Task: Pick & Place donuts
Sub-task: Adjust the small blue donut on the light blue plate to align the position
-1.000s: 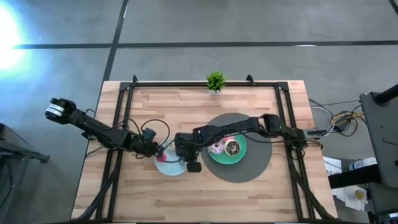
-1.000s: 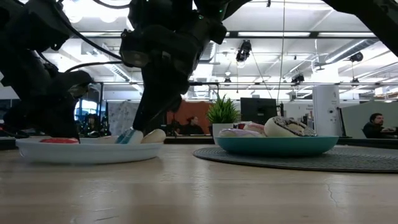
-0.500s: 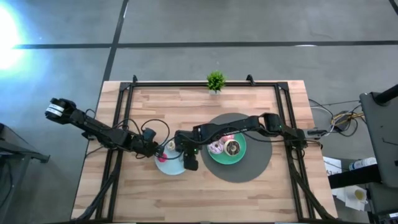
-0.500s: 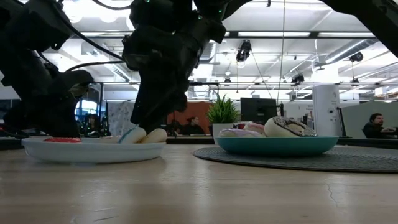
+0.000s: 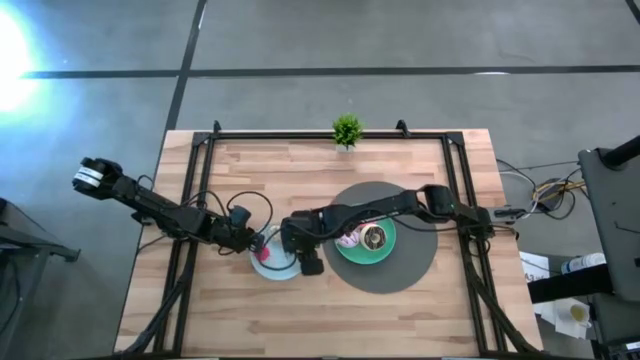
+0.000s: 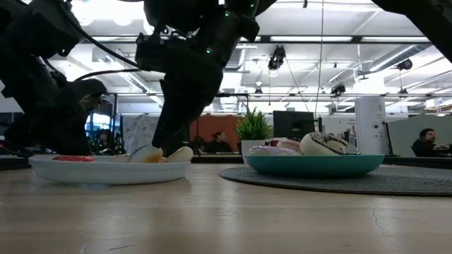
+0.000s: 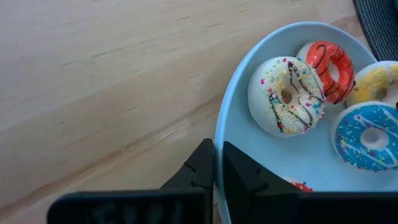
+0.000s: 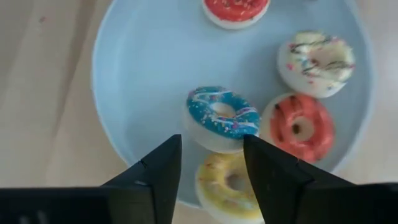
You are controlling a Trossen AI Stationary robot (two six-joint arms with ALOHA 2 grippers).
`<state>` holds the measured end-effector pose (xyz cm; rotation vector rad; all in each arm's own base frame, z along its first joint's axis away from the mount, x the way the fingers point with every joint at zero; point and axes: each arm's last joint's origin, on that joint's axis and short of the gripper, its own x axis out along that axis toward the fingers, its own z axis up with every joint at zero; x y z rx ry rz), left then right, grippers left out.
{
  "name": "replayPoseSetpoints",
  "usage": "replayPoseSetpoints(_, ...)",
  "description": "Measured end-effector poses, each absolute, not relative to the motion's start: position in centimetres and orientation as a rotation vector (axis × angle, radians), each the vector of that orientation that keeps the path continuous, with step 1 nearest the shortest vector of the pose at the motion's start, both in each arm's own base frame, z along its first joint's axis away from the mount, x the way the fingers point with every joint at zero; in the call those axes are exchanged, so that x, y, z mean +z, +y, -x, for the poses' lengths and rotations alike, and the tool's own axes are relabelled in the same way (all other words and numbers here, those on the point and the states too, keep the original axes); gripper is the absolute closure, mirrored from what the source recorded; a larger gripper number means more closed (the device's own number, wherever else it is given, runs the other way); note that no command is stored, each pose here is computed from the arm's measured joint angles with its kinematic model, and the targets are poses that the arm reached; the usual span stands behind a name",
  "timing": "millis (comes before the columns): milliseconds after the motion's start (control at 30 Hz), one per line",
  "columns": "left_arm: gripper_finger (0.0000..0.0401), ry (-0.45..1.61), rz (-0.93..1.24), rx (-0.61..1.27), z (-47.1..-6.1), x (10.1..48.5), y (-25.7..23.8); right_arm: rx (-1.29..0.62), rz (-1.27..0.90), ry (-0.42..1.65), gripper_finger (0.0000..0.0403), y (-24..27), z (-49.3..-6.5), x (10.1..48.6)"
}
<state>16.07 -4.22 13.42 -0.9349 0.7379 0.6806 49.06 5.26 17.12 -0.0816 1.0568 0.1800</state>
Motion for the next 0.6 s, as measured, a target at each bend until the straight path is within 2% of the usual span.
replayPoseSetpoints(233, 0.0401, 0.738, 0.936, 0.681, -16.1, 13.4, -4.2, 0.158, 0.307, 1.030, 0.0247, 6.6, -49.0, 17.7)
replayPoseSetpoints(600, 0.0401, 0.739, 0.936, 0.680, -16.1, 13.4, -4.2, 0.240, 0.433, 1.013, 0.0243, 8.3, -48.8, 17.8)
